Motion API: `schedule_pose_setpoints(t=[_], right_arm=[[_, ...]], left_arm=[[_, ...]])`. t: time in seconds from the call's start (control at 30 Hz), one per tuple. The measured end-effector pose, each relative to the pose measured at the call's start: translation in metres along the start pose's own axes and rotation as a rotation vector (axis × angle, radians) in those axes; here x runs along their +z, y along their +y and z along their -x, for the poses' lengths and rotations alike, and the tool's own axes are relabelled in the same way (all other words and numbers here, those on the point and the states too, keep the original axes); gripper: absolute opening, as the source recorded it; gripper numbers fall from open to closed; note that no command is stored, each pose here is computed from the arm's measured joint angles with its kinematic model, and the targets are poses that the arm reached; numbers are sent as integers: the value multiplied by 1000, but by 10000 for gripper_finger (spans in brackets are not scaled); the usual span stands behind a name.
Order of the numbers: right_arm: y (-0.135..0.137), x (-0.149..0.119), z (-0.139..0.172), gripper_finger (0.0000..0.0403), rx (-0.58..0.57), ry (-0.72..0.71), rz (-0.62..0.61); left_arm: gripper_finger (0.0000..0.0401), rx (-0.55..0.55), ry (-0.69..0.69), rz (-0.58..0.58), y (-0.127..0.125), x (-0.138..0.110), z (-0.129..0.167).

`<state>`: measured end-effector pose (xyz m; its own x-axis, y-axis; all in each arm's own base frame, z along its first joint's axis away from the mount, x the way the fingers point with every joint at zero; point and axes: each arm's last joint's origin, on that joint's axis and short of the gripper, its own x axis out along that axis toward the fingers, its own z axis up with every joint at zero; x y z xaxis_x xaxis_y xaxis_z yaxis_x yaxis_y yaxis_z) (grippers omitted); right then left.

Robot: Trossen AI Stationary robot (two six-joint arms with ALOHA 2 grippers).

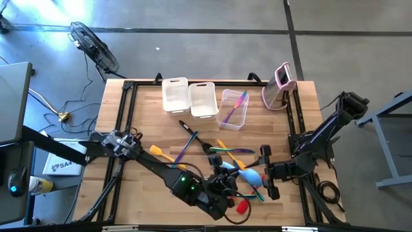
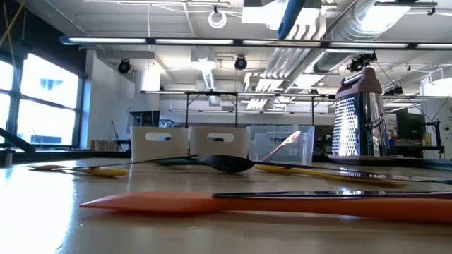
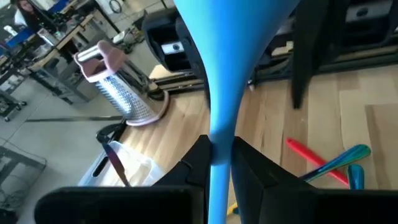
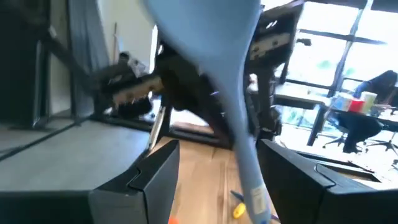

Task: Pick & Place Kitchen Items
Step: Put the blue serving spoon into the right white bin

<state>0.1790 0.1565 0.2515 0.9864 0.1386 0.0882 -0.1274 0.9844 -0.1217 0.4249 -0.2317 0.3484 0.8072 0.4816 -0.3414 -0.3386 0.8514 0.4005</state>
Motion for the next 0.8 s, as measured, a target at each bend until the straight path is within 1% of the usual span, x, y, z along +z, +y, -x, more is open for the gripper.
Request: schedule_pose_setpoints(t=[0.1,0.17,0.3,0.43,0.8], right_arm=[[-3,4,0,211,-96,-18,-30],[-4,5,0,211,-119,-26,-38],[-6,5,0,211,-122,-28,-19],[-6,5,-1,211,-124,-28,-23],[-12,4,-5,211,-149,-27,-16]], left_arm=[[33,23,-2,31,-1,-1,-6],[33,35,8,19,-2,-4,-10],[33,50,15,32,-2,-6,-19],[33,67,23,55,3,-6,-27],[33,59,25,69,6,-6,-31]])
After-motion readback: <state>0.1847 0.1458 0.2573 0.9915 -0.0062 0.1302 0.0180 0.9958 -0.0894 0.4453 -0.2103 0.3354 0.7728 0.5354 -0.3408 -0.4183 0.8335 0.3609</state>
